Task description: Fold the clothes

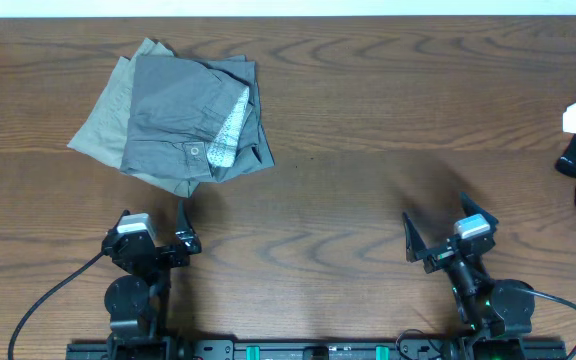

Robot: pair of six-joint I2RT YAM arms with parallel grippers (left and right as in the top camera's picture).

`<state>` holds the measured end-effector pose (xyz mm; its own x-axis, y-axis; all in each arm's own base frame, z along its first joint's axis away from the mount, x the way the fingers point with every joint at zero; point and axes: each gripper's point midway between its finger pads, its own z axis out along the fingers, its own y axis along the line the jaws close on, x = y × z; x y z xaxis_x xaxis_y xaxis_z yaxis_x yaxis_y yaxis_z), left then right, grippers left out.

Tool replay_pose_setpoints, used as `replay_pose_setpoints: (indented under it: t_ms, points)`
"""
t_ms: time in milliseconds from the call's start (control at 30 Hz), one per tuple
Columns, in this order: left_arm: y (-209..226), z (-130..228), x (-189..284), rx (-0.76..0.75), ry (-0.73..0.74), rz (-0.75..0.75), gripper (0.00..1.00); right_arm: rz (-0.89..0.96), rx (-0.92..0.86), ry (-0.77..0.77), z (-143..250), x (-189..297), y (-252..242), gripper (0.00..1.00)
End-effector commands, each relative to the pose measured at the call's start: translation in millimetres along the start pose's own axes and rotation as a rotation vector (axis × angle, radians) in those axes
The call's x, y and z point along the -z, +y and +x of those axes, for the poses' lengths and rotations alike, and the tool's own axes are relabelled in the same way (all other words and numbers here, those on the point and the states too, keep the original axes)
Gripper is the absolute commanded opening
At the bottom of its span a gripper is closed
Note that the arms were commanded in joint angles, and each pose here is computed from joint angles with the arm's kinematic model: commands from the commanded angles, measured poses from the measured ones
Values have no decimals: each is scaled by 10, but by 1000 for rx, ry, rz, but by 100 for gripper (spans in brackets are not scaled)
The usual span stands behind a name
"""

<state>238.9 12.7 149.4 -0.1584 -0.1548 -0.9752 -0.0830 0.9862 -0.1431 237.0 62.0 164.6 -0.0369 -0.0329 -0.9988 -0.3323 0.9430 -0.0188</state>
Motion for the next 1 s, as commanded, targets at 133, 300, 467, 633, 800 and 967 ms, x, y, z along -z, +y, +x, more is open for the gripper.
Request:
replay_pose_setpoints:
  t_ms: [133,300,467,633,800,967]
  points:
    - [-249,-40,51,41,28,137,98,39,-253,-28,-85,9,-70,99]
    - [-290,-322,89,49,71,129,98,43,-346,-4,-214,-13,-83,99]
    - [-319,-490,-34,57,254,97,98,59,-370,96,-417,-159,-132,99]
    - [-354,-682,-279,67,470,58,98,89,-395,335,-473,-518,-236,99]
    - [-382,-785,-461,77,660,27,98,94,-357,663,-339,-996,-367,99]
    - [-449,-804,-548,94,755,43,98,-8,-408,876,-185,-1412,-301,99]
